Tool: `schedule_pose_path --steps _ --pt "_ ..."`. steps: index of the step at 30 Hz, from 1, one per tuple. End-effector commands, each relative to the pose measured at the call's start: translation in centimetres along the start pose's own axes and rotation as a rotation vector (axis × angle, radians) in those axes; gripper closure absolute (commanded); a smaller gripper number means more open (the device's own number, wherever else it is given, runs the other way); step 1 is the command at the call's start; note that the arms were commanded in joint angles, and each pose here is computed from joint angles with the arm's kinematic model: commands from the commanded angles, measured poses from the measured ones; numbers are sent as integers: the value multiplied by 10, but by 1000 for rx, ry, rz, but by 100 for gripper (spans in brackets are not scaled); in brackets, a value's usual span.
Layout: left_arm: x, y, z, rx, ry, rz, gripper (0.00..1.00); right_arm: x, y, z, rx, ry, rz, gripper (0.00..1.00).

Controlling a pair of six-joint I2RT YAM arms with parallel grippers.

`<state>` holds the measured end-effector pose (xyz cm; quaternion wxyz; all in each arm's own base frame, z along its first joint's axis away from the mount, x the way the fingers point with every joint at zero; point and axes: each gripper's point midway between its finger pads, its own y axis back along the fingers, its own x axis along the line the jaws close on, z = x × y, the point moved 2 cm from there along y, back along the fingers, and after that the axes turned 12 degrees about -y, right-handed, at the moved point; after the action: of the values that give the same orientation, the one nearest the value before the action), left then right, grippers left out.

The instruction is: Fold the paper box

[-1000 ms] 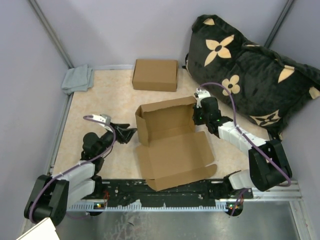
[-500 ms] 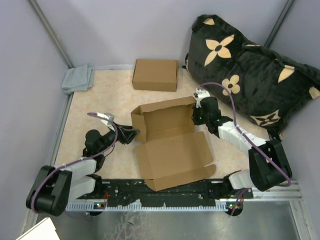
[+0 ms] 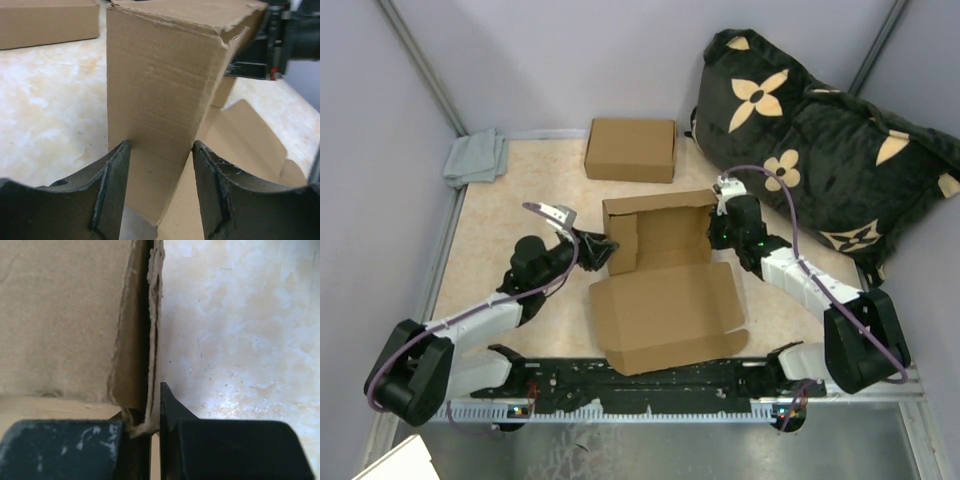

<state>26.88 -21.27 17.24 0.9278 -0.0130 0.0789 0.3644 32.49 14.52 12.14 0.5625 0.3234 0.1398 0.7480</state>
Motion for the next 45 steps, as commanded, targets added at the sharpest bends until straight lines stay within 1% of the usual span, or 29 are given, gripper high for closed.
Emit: schedule_pose_path --steps 1,4,6,11,13,14,15,16,17,19,20,24,28,29,31,32,34,35,36,37,39,41,45 --pt "20 -13 -21 148 -35 153 44 26 14 20 -90 -5 88 98" --pt "30 -15 -28 212 -22 242 48 28 18 17 -87 -5 87 98" --pt "37 -14 -30 233 -16 316 48 30 20 15 -88 -7 94 99" --pt "46 -15 -32 274 -16 433 47 39 28 10 -92 -8 118 98" --pt "49 -19 -32 289 -17 473 50 43 30 8 -93 -9 118 99" --pt "49 -21 -33 305 -21 490 54 46 30 7 -94 -11 117 99" --pt "51 -22 -34 322 -32 517 62 47 31 7 -94 -14 112 99" --pt "52 -21 -41 373 -48 550 70 47 31 6 -91 -20 103 99" --pt "55 -23 -40 392 -61 596 79 47 31 5 -89 -33 89 100" --pt "60 -21 -43 471 -103 698 97 45 30 3 -75 -57 63 100" --pt "62 -15 -48 536 -126 751 100 42 30 2 -70 -70 39 100" --pt "61 -11 -42 609 -230 891 100 37 31 -1 -52 -148 -29 100" --pt "59 -6 -42 658 -281 1012 100 34 29 -7 -4 -209 -85 100" --pt "58 -5 -40 659 -298 1031 100 34 28 -8 6 -219 -97 100" --pt "55 -7 -41 669 -281 1020 99 35 24 -11 31 -235 -108 100" --pt "52 -8 -42 672 -268 997 96 37 22 -12 43 -247 -105 98" --pt "47 -11 -42 674 -229 943 85 43 20 -10 54 -256 -79 92" --pt "45 -11 -41 673 -202 912 80 49 20 -7 58 -258 -55 77" --pt "45 -11 -41 674 -179 884 73 52 20 -4 58 -253 -45 57" --pt "45 -9 -41 678 -155 863 65 54 21 0 55 -247 -36 45" --pt "49 -6 -39 687 -117 834 61 57 24 12 31 -226 -30 32" --pt "54 -3 -35 703 -82 814 58 57 28 28 -2 -205 -44 26" --pt "67 2 -16 691 -40 803 56 59 38 66 -67 -149 -43 23"
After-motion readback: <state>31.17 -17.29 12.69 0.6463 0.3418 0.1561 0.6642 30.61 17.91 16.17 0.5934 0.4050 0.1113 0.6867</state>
